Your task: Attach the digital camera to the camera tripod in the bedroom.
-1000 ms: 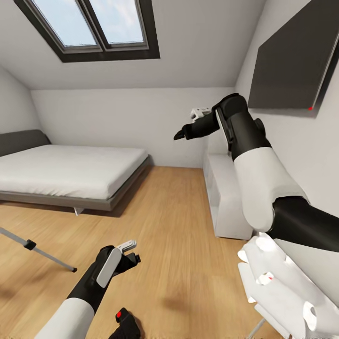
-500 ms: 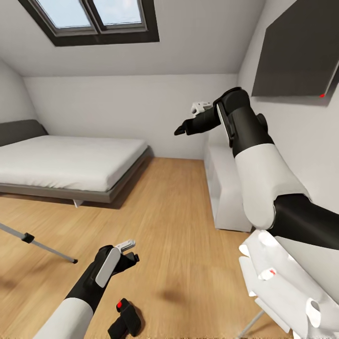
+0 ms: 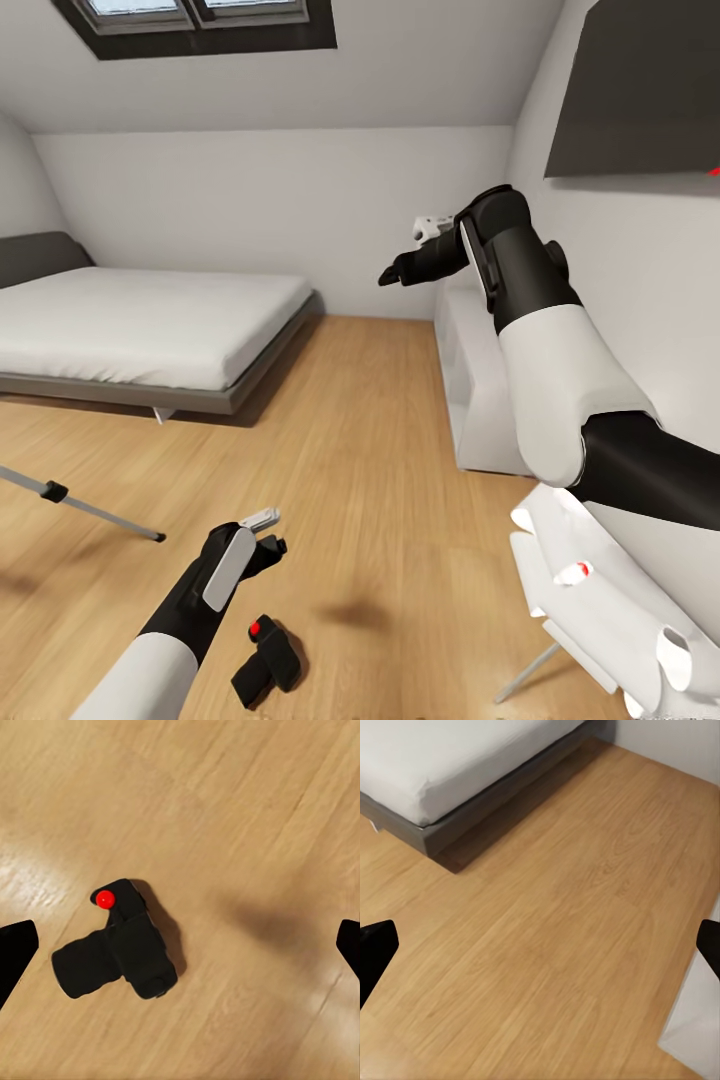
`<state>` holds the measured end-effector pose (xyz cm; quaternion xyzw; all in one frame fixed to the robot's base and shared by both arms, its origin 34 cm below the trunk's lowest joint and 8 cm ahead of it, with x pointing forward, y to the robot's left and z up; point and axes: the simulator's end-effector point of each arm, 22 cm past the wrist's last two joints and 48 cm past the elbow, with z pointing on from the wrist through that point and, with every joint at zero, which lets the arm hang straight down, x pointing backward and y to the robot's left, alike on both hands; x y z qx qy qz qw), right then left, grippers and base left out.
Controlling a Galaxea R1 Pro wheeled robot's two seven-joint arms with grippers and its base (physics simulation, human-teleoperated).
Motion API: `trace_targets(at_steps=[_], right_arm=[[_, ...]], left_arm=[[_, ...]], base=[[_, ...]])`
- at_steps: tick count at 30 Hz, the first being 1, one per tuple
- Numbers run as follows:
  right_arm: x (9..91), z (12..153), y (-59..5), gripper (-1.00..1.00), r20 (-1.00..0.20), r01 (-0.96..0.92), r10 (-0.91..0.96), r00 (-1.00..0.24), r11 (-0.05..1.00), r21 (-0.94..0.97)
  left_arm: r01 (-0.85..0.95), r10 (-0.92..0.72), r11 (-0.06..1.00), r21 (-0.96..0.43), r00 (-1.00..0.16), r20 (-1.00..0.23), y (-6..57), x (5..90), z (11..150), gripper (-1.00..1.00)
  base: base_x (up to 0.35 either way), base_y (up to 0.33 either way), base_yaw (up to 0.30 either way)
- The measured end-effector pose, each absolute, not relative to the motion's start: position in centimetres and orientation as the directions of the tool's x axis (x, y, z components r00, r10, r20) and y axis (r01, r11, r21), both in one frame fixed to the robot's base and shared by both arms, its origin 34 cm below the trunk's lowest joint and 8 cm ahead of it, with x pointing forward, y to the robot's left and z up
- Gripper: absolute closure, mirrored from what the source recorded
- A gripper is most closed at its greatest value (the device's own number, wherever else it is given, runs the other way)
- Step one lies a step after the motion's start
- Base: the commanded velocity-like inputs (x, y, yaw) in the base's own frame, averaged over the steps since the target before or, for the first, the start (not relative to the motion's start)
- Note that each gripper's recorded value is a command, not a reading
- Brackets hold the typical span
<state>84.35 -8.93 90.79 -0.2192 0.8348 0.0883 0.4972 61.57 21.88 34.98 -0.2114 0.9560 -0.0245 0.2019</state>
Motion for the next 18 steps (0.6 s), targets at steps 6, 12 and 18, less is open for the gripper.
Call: trace_targets(at_steps=[6,12,18], right_arm=[[85.3,89.0,-9.0,-1.0,-0.861,-0.452,-0.276,-0.428,0.89,-0.061],[86.3,87.3,-9.1,-1.0,-0.852,-0.451,-0.279,-0.443,0.89,-0.057],[87.2,85.4,-9.1,-1.0,-0.843,-0.45,-0.276,-0.462,0.892,-0.045]], left_arm=[[-0.406,-0.416,0.908,-0.106,-0.835,-0.36,22.3,61.1,33.6,-1.0],[-0.411,-0.417,0.907,-0.093,-0.843,-0.341,22.3,60.7,32.3,-1.0],[-0.413,-0.416,0.907,-0.081,-0.851,-0.32,22.3,60.2,30.9,-1.0]], base=[[0.0,0.0,0.0],[0.0,0.0,0.0],[0.0,0.0,0.0]])
